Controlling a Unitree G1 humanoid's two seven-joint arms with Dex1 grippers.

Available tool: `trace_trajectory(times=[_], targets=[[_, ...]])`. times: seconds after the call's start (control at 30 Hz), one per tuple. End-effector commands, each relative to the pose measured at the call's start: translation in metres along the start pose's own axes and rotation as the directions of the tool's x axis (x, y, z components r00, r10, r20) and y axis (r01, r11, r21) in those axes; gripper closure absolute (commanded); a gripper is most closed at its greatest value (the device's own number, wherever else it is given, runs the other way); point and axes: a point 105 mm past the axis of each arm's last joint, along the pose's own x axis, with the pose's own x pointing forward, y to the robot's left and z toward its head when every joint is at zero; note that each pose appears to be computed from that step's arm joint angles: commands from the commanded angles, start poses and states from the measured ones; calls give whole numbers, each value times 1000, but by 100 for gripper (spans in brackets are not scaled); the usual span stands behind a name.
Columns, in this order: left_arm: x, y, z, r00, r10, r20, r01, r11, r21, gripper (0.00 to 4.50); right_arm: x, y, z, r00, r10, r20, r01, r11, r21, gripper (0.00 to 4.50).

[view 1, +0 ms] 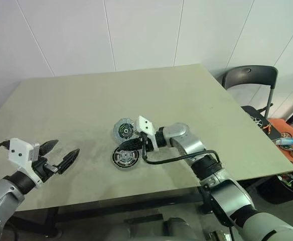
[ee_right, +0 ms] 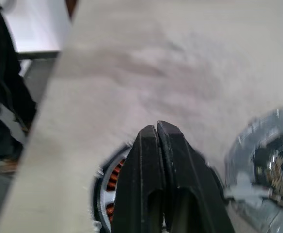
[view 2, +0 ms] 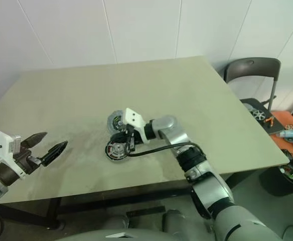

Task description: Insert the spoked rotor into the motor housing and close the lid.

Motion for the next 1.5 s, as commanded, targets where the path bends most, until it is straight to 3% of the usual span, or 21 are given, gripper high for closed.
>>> trace_trajectory(times=[0.03,0.23,0.4,0.47,0.57,0.8,0.93,1.07,1.33,1.43,1.5], targets=[[-4,-1,2,1000,-29,-7,30,995,94,0,5,-6,-16,995,-28,-95,24,999,-48,446],[-7,-6,-5,999,-35,-12,36,993,115,0,1,-9,-37,982,-44,-181,40,999,-29,446],[-8,-8,-7,999,-43,-11,44,991,125,0,-12,-11,3,998,-9,-59,5,998,-57,446],[-10,-13,-8,996,-84,-12,85,992,97,0,-21,-8,17,997,42,-71,-52,990,-133,446],[-10,-18,-10,993,-120,-11,121,989,89,0,-38,-6,22,971,104,-214,-169,934,-315,386],[-6,-24,-15,987,-163,-17,163,986,43,0,-46,1,16,829,200,-522,-498,688,-528,149],[-7,-26,-16,985,-169,-16,169,985,15,0,-39,3,12,771,206,-602,-599,557,-576,9],[-9,-27,-15,988,-152,-6,152,988,12,0,-21,-1,9,762,128,-635,-626,395,-672,4],[-9,-26,-14,992,-127,9,127,992,18,0,-9,-1,0,724,111,-681,-675,318,-666,4],[-8,-23,-14,994,-112,17,112,993,22,0,-5,1,-5,713,124,-690,-686,324,-651,63],[-8,-21,-14,994,-103,22,103,994,24,0,-3,3,-8,706,133,-695,-692,337,-638,127]])
